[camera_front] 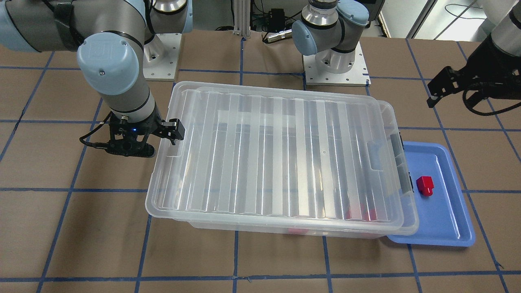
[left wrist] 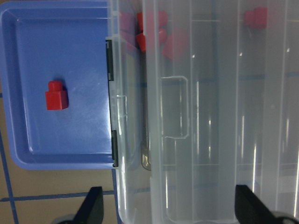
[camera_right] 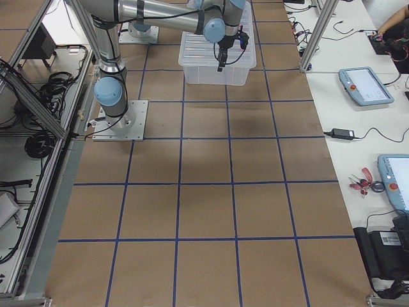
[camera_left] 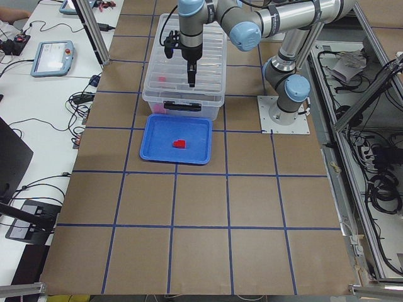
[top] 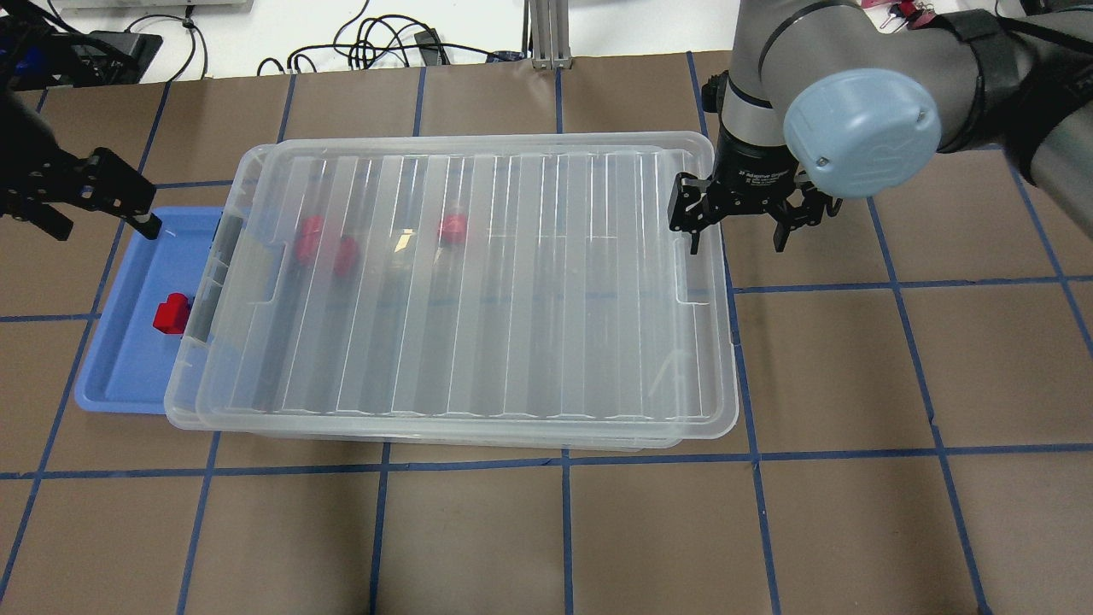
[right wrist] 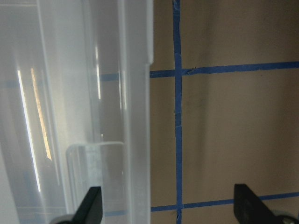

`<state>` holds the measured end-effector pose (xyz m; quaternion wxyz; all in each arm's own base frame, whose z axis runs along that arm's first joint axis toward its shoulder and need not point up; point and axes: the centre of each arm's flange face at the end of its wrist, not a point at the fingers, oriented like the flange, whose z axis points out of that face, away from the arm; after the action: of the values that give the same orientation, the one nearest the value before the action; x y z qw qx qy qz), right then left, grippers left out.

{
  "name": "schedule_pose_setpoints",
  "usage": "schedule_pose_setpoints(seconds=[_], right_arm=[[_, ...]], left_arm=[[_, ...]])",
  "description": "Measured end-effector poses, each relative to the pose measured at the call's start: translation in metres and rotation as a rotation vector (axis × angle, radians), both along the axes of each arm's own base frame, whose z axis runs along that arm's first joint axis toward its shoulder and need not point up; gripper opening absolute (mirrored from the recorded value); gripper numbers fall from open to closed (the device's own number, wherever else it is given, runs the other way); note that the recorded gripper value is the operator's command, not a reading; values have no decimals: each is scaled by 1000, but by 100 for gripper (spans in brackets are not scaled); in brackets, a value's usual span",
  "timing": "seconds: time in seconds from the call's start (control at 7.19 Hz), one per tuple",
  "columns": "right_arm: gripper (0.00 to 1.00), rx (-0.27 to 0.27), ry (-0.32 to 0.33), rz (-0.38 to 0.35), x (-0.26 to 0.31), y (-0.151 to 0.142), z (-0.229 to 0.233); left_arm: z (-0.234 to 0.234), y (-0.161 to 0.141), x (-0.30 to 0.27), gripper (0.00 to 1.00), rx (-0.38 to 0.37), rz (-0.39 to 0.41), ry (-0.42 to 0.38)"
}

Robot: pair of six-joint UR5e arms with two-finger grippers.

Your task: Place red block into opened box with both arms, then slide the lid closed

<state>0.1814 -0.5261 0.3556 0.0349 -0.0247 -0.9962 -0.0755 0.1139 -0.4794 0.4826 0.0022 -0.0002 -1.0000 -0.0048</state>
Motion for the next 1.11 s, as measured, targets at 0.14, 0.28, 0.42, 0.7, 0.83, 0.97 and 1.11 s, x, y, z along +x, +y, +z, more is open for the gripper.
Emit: schedule_pose_setpoints(seconds=[0.14,0.28,0.42,0.7,0.83,0.97,1.11], right_arm=[[100,-3,7,1,-1,0,-5],[100,-5,22,2,-5,0,-7],[100,-5,37,3,-9,-1,-8],[100,-5,45,-3,-23,-6,-8],[100,-4,43,-12,-38,-9,-7],[100,-2,46,-19,-53,-12,-6],[100,0,60,-24,-67,-15,-5]], left_arm=[[-9,-2,29,100,-12,-39,-10],[-24,-9,47,100,-20,-93,-17],[-45,-17,60,100,-10,-121,-10],[-93,-35,76,100,-3,-136,1],[-114,-41,81,100,1,-138,4],[-130,-46,85,100,4,-139,5],[-146,-52,89,100,7,-137,5]])
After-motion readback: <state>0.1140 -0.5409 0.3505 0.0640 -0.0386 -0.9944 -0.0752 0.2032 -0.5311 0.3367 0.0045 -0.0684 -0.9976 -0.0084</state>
